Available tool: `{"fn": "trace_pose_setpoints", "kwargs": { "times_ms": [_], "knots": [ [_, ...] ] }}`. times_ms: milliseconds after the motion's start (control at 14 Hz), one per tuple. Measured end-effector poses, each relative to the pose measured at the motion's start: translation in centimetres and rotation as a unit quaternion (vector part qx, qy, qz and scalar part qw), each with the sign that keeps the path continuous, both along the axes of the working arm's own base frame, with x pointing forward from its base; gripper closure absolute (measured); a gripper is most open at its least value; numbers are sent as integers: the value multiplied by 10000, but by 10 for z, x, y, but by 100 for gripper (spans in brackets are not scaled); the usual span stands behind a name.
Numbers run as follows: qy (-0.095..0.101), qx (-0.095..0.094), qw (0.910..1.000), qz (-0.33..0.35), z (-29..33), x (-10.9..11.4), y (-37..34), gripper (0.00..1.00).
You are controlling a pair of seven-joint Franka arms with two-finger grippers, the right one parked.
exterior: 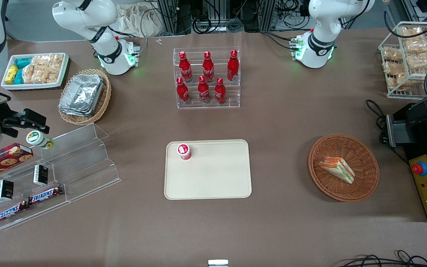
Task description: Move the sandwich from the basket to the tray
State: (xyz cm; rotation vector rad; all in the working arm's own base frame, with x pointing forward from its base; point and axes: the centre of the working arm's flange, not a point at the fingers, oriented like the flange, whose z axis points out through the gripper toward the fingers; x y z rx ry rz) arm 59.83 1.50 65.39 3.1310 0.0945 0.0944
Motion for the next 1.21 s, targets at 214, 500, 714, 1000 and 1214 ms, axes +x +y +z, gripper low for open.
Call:
{"fn": "trace_pose_setpoints", "kwargs": {
  "times_ms": [214, 500, 714, 1000, 1214],
  "knots": [
    [27, -1, 10000, 0, -2, 0, 0, 0],
    [80, -6, 10000, 0, -6, 2, 0, 0],
    [130, -7, 9999, -1, -10, 2, 0, 0],
    [148, -8, 9999, -2, -12, 2, 0, 0],
    [168, -12, 9999, -16, -13, 2, -2, 0]
  ]
}}
